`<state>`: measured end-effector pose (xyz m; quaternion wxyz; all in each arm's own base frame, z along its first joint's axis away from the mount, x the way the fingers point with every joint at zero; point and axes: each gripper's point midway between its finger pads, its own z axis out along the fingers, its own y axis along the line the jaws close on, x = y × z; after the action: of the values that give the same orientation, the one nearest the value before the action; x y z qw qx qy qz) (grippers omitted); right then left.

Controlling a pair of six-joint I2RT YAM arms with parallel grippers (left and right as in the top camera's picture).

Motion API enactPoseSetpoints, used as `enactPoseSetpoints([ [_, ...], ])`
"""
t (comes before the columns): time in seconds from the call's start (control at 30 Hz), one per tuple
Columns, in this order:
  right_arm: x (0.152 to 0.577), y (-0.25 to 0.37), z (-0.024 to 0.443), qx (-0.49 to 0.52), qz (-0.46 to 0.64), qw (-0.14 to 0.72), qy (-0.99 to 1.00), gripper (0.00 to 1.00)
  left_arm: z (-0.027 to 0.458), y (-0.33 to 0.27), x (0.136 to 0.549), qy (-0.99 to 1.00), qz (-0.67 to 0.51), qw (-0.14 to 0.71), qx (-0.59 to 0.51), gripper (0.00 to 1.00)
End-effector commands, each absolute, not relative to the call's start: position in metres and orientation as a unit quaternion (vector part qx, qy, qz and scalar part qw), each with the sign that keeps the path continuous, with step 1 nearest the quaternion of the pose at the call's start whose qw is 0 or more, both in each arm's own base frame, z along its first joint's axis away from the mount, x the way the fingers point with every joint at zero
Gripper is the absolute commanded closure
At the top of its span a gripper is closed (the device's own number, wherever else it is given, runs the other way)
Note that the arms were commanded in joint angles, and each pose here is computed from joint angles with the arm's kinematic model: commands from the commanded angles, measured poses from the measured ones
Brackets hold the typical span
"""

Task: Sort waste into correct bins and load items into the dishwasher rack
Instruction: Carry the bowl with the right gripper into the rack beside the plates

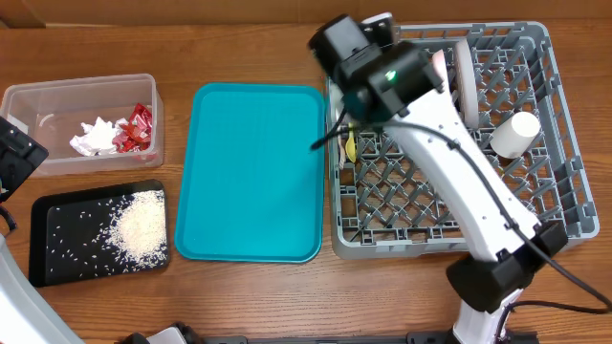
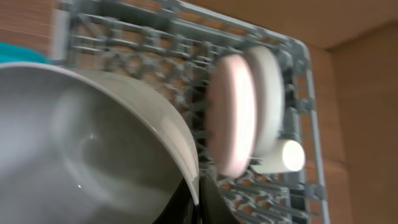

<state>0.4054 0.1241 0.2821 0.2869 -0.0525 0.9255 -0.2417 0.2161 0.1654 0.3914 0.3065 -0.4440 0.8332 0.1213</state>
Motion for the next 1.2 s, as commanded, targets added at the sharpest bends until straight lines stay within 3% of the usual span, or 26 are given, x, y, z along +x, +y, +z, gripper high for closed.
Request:
enactPoseSetpoints([
  [0.0, 0.419, 0.096, 0.276, -0.036, -0.28, 0.272, 0.92, 0.96, 0.397, 0.167, 0.215, 0.827, 0.123, 0.315, -0.449, 0.0],
  [0.43, 0.445, 0.076, 0.205, -0.032, -0.342, 0.196, 0.918, 0.96, 0.397, 0.167, 0.215, 0.827, 0.123, 0.315, -0.449, 0.0],
  [0.9, 0.452, 0.057, 0.237, -0.015, -0.449, 0.244, 0.86, 0.96, 0.397, 0.167, 0.215, 0.827, 0.122, 0.315, -0.449, 0.0],
  [1.17, 0.451, 0.089, 0.256, -0.049, -0.484, 0.289, 0.825, 0.96, 0.396, 0.167, 0.215, 0.827, 0.122, 0.315, -0.449, 0.0],
])
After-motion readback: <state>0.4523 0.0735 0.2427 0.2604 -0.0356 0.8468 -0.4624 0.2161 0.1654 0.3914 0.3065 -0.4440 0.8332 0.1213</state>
